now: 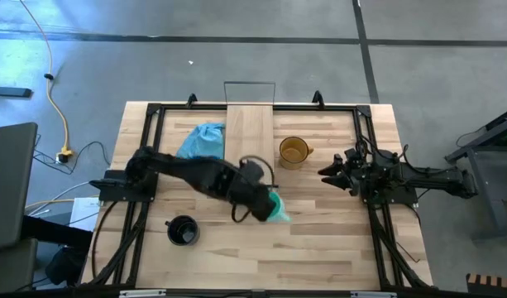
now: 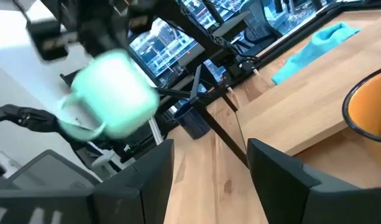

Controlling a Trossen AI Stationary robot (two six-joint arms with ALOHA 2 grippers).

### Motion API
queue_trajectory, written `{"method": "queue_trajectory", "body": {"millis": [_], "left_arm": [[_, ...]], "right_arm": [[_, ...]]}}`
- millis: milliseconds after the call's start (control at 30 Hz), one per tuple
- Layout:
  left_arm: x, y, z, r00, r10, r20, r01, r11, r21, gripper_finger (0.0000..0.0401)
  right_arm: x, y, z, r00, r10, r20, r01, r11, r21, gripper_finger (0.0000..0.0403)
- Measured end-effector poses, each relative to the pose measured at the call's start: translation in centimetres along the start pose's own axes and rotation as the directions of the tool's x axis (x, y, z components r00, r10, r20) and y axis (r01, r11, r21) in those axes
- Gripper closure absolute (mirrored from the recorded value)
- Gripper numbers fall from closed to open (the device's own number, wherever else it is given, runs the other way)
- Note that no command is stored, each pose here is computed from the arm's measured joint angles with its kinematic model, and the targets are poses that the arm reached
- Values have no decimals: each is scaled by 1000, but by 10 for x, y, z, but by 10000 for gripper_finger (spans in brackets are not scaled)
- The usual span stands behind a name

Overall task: Stack small to large cups/mugs on shelf
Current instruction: Put the light blue mug on the shelf

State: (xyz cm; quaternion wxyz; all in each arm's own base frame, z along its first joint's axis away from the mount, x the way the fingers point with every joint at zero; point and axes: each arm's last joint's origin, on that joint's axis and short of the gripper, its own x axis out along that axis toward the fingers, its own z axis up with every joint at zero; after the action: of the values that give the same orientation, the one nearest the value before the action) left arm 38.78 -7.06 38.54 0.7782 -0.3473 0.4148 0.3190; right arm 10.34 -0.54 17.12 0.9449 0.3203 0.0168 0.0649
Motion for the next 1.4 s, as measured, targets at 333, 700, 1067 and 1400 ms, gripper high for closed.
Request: {"method": "queue_trajectory", "body": {"millis": [333,700,1067,1400], "left_arm": [[6,44,66,992,100,82,-97,994,-43,401],[20,110,138,975,205,87,-190,969,-160,401],[23,183,187,970,240,23,-226,937,-267,401],[19,233,215,971,237,29,-221,939,-264,401]], "right_arm": [[0,0,-1,1000,-3,-7,3,1000,14,208],[0,-1,-2,1000,-12,-19,13,999,41,208],[0,-2,-1,1000,-30,-5,30,997,76,208],[0,-4,0,995,-90,41,86,991,100,208]]}}
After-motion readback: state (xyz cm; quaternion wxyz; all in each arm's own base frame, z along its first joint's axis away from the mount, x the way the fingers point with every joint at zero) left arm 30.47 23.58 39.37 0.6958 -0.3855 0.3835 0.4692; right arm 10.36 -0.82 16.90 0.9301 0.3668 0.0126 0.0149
